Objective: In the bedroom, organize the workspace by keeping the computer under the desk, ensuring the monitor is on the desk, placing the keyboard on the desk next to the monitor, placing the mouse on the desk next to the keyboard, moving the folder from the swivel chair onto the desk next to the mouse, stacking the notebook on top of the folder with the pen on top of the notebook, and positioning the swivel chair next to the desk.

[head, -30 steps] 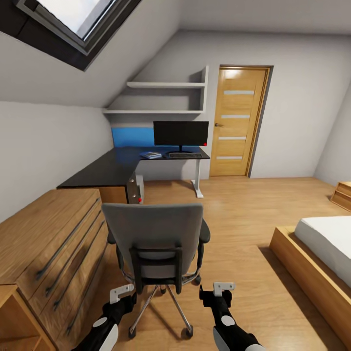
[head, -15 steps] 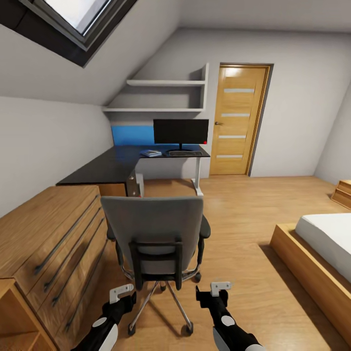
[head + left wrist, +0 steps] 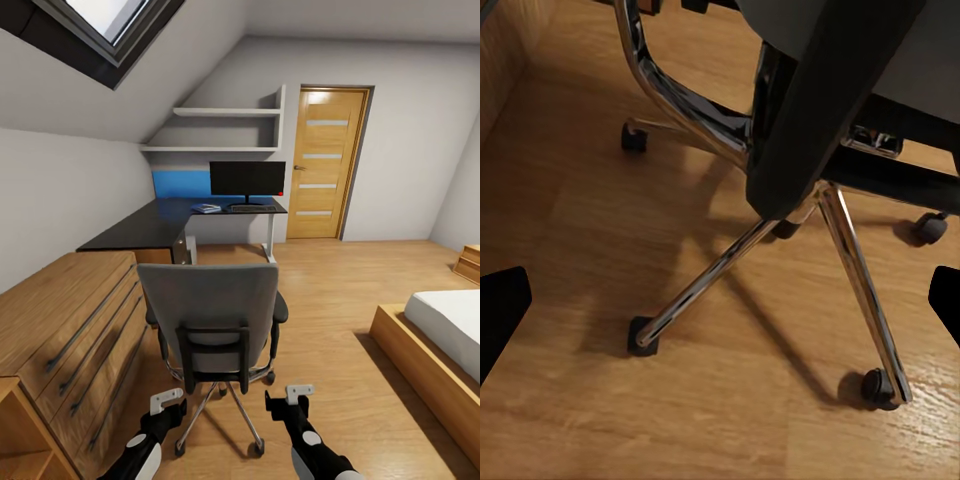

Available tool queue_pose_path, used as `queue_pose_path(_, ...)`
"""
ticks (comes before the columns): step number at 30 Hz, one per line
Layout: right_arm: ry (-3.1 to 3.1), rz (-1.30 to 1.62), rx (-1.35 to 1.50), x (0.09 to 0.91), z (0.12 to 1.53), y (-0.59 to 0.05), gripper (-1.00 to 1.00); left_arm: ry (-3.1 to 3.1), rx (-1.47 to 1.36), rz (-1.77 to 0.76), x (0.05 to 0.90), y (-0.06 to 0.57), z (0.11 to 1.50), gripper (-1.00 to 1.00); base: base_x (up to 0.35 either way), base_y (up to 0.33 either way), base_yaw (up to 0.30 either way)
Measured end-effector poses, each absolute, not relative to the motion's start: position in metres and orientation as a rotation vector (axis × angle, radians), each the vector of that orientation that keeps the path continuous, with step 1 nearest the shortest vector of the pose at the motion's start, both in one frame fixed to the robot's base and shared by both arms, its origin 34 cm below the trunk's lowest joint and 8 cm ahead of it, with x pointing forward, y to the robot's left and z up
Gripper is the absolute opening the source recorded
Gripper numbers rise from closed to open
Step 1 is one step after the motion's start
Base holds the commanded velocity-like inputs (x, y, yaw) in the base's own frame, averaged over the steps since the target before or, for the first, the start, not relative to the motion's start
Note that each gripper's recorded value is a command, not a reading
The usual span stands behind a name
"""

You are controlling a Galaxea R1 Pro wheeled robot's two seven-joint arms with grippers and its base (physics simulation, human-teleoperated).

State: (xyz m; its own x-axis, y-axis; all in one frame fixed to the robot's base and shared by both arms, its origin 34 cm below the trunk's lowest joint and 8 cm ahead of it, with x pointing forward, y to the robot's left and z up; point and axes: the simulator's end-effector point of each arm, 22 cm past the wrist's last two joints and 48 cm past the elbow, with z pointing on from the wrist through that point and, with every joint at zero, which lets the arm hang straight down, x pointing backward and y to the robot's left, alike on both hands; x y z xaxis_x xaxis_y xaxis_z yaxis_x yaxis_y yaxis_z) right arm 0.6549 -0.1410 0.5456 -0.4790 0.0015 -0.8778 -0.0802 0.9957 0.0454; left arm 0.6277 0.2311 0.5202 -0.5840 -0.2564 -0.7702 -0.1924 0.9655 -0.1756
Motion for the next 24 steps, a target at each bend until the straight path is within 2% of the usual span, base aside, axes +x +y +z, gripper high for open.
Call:
queue_pose_path(20, 2.045, -0.050, 0.022, 0.689, 0.580, -0.177, 1.00, 2.208, -0.314, -0.085, 0.628, 0.234, 0.521, 1.00, 0.000, 0.000, 0.000)
queue_pose_path(24, 2.050, -0.102, 0.051, 0.688, 0.578, -0.188, 1.00, 2.208, -0.314, -0.085, 0.628, 0.234, 0.521, 1.00, -0.023, 0.110, 0.000)
